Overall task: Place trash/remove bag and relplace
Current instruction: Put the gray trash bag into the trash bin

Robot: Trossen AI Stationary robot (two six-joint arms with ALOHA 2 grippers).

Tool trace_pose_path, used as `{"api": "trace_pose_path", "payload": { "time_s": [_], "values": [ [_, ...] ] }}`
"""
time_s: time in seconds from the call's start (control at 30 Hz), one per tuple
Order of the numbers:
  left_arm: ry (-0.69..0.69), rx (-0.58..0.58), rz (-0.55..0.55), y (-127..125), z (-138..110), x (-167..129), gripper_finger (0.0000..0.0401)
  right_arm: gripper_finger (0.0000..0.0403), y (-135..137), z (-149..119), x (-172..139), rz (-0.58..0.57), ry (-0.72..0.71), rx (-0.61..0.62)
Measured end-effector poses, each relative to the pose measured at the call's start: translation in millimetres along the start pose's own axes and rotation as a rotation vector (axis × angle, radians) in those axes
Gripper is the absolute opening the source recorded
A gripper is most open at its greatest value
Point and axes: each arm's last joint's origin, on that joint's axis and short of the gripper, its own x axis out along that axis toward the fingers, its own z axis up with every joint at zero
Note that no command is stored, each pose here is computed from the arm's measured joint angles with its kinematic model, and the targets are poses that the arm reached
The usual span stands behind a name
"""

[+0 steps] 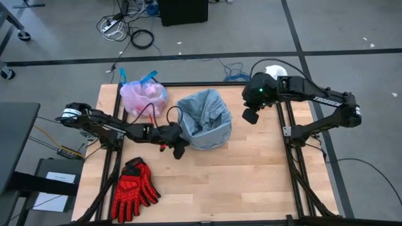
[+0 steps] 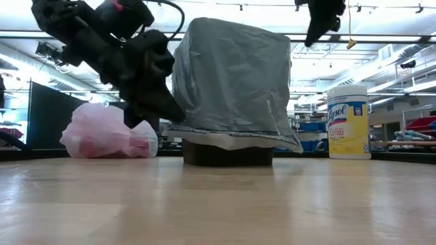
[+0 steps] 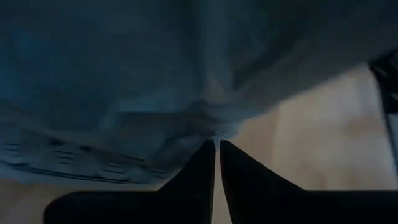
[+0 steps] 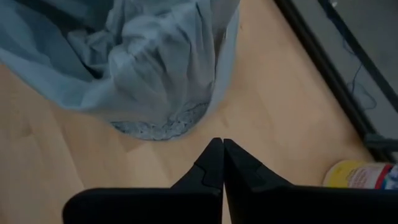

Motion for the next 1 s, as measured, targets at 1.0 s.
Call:
{"api": "trace_pose_path", "payload": {
  "time_s": [1.0],
  "values": [
    [0.088,0.054,0.057,-16,-25,21,0.0031,0.0000,18,-16,4,0.032,-0.006,0.027]
  ]
}}
